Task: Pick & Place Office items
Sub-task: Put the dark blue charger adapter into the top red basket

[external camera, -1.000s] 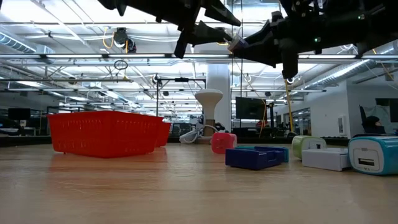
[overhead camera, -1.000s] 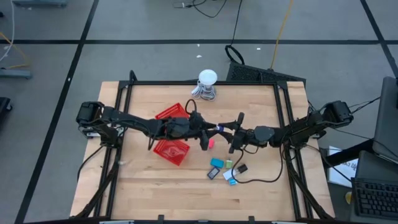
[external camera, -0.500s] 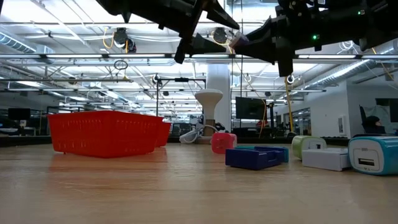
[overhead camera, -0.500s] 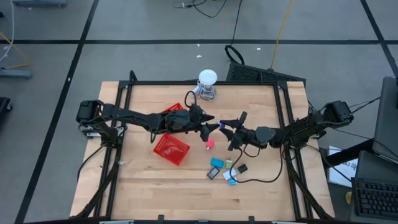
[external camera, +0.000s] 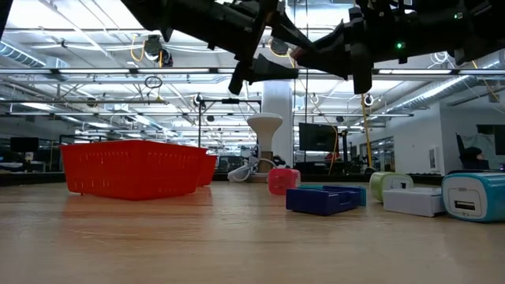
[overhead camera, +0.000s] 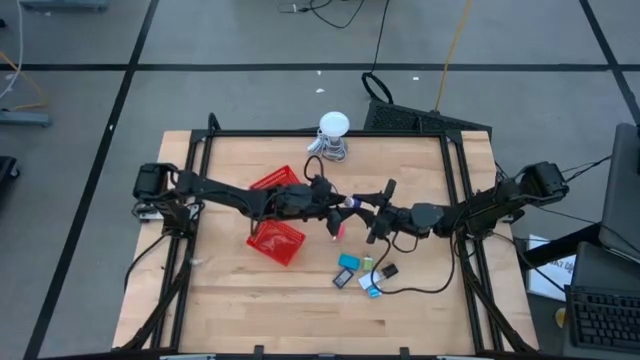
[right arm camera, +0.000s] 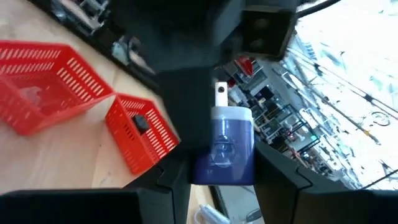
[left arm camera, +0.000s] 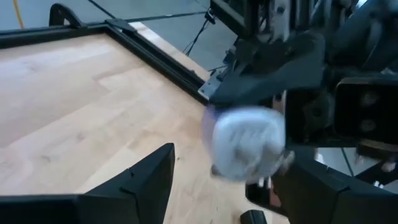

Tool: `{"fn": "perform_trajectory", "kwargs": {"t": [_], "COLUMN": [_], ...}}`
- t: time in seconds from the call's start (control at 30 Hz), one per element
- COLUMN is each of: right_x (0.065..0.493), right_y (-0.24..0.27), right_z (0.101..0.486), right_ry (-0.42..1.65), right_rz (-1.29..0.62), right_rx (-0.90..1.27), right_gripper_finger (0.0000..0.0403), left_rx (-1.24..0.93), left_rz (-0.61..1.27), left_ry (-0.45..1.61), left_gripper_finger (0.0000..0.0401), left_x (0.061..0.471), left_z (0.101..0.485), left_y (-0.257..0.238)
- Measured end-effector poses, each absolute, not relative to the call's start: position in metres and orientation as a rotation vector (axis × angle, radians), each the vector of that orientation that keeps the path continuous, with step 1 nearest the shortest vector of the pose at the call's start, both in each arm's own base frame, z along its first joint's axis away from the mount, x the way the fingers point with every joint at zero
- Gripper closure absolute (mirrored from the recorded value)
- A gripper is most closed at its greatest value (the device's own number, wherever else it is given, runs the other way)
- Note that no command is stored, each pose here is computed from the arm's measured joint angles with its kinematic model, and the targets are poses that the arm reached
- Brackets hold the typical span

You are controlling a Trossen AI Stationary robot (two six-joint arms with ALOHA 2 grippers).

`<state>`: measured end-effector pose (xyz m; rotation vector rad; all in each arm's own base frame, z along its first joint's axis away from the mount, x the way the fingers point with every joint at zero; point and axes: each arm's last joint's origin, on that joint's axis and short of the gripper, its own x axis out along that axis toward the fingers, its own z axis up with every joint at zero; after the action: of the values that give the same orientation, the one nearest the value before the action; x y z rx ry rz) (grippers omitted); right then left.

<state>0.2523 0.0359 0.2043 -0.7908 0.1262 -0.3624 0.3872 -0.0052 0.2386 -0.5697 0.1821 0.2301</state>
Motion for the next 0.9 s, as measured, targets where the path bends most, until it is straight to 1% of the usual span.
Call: {"fn": "perform_trajectory", "kwargs": {"t": [0.17, 0.53, 0.63, 0.77, 0.83, 0.9], "right_x": [0.2524, 0.2524, 0.2524, 0.2523, 0.2523, 0.2523], "right_y": [0.0359, 0.0356, 0.0356, 0.0356, 0.0354, 0.0352], "right_z": [0.2026, 0.2025, 0.2025, 0.2016, 0.2014, 0.2015], "right_ry": [0.140, 0.144, 0.143, 0.150, 0.151, 0.141], "right_rz": [-0.357, -0.362, -0.361, -0.357, -0.360, -0.366], "right_rx": [-0.785, -0.785, -0.784, -0.787, -0.773, -0.723], "right_gripper_finger": [0.0278, 0.0278, 0.0278, 0.0278, 0.0275, 0.0265], "left_rx": [-0.574, -0.587, -0.589, -0.576, -0.563, -0.533], "left_rz": [0.222, 0.190, 0.196, 0.205, 0.202, 0.194], "left_ry": [0.163, 0.173, 0.171, 0.171, 0.170, 0.166], "left_gripper_finger": [0.0165, 0.0188, 0.0209, 0.0264, 0.0267, 0.0267], "left_x": [0.3854, 0.3855, 0.3855, 0.3855, 0.3856, 0.3858], "left_z": [0.2446, 0.2444, 0.2444, 0.2443, 0.2445, 0.2453], "left_y": [-0.0023, -0.0033, -0.0033, -0.0012, 0.0007, 0.0029]}}
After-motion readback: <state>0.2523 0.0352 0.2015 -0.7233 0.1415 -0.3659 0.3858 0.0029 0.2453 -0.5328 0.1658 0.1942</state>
